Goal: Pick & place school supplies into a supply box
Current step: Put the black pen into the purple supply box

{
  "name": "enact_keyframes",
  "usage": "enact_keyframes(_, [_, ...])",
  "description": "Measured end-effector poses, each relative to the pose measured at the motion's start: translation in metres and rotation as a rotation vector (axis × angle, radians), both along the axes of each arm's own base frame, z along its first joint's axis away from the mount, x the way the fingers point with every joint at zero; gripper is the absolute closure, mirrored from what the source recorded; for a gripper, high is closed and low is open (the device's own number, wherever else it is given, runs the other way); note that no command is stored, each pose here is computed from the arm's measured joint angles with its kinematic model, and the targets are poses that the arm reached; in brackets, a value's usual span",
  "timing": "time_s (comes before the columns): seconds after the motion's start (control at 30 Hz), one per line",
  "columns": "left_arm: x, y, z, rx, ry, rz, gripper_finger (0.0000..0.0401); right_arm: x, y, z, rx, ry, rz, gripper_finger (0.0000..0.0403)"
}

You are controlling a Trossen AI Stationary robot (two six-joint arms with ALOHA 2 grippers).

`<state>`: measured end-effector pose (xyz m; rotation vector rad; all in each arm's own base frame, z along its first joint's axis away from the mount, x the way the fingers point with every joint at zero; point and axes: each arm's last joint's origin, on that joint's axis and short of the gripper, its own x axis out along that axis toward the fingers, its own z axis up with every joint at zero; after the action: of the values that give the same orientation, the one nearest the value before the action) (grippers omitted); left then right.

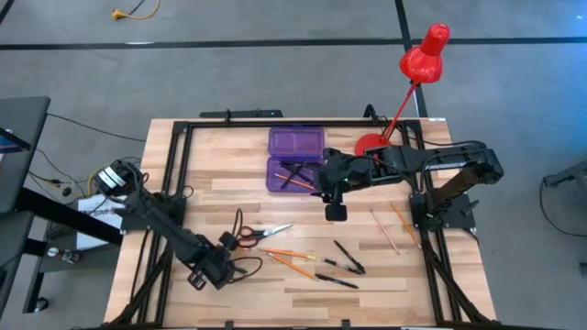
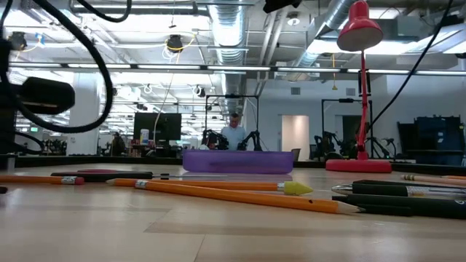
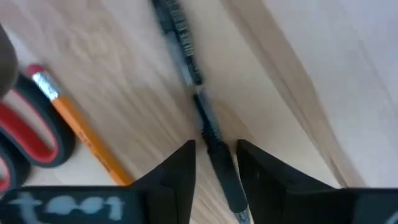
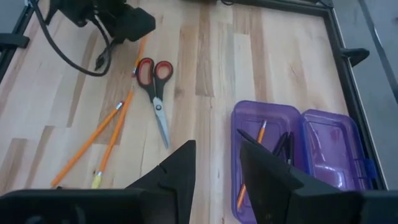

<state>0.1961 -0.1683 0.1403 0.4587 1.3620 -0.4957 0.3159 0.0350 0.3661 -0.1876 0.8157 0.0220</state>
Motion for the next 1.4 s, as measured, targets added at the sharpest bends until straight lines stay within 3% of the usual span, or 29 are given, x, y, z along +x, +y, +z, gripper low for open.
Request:
enact_keyframes(0.23, [0.008, 0.006, -0.002, -0.058, 0.032, 0.129, 0.0385, 0.0, 0.0, 0.0, 0.0, 0.0, 0.001, 0.0283])
enact_keyframes(0.47, [0.011, 0.005, -0.009, -0.056, 0.078, 0.209, 0.0382, 0.0, 0.0, 0.0, 0.0, 0.002, 0.001, 0.0283])
enact_keyframes(0.63, [0.015, 0.008, 0.002, -0.079, 0.039, 0.266, 0.039, -0.002, 0.0, -0.001, -0.002, 0.022, 0.002, 0.0283])
enact_keyframes(1.0, [0.019, 0.043, 0.067, -0.139, -0.288, 0.503, 0.0393, -0.014, 0.001, -0.014, 0.022, 0.186, -0.015, 0.0283])
enact_keyframes(1.27, [0.038, 0.106, 0.096, -0.04, -0.564, 0.758, 0.0396, -0.016, 0.005, -0.038, 0.088, 0.269, -0.053, 0.0283])
enact_keyframes(1.4, [0.056, 0.144, 0.098, 0.008, -0.642, 0.809, 0.0396, -0.019, 0.007, -0.05, 0.119, 0.309, -0.103, 0.0283])
